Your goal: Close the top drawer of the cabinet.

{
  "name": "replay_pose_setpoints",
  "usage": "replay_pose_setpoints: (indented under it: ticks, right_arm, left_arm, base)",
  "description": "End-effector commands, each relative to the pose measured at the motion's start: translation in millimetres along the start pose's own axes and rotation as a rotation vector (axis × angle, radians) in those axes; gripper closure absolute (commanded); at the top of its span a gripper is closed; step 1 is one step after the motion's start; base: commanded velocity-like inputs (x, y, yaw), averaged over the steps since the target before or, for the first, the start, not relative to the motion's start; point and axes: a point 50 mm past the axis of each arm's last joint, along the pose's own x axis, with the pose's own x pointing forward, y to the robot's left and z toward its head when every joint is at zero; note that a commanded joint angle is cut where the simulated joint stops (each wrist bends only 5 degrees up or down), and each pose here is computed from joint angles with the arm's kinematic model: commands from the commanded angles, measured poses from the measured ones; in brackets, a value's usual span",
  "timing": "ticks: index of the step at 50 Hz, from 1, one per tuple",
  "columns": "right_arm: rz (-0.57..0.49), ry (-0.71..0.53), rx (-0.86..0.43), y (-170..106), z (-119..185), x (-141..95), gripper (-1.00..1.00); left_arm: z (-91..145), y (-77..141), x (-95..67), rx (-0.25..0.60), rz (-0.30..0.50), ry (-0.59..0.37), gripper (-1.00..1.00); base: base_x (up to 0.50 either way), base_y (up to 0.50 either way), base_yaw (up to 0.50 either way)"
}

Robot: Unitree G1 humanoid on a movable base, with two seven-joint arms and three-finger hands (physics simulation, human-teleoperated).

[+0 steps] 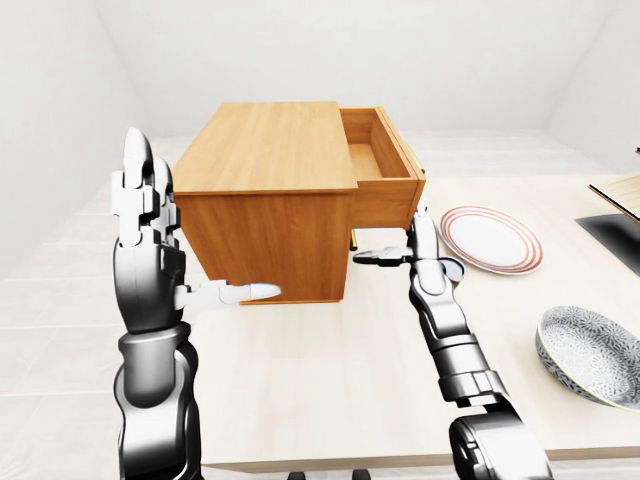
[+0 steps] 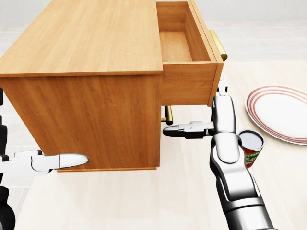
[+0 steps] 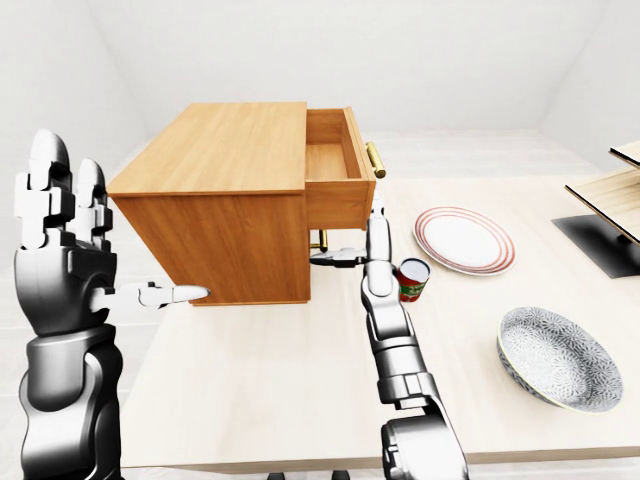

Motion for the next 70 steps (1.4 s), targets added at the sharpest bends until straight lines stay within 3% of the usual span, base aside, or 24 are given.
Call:
replay_pose_setpoints:
  ticks: [1,13,23,36,46,58,70]
  right_arm:
    - [0.037,-0.007,-0.010,9,0,-2,-1.00]
    - [0.028,-0.020,0.005,6,6,-2,-1.00]
    - [-0.036,-0.028,0.023,-17,13,2,-1.00]
    - [-0.052,-0.117,0.040,-25,34,2,-1.00]
    - [-0.031,-0.156,0.045,-17,44,1,-1.00]
    - [0.039,-0.122,0.022,11,38,1,-1.00]
    - [0.073,-0.114,0.015,21,36,-1,-1.00]
  left_arm:
    - [-2,-1,-0.2,-0.013,-0.006,0.011,-1.00]
    - [-3,-1,-0.9,-0.009,-0.014,0.016,-1.00]
    - [-3,-2,-0.9,-0.009,-0.019,0.016,-1.00]
    - [-4,-2,-1.2,-0.009,-0.020,0.021,-1.00]
    - [-4,-2,-1.6,-0.009,-0.022,0.023,-1.00]
    - [-3,-3,-1.7,-0.010,-0.025,0.017,-1.00]
    - [-3,-3,-1.8,-0.011,-0.026,0.017,-1.00]
  base:
    - [0.00,0.00,0.00]
    - [0.00,0.00,0.00]
    - [0.00,0.00,0.00]
    - [0.00,0.00,0.00]
    - [0.00,0.00,0.00]
    - [0.00,0.00,0.00]
    - [0.00,0.00,0.00]
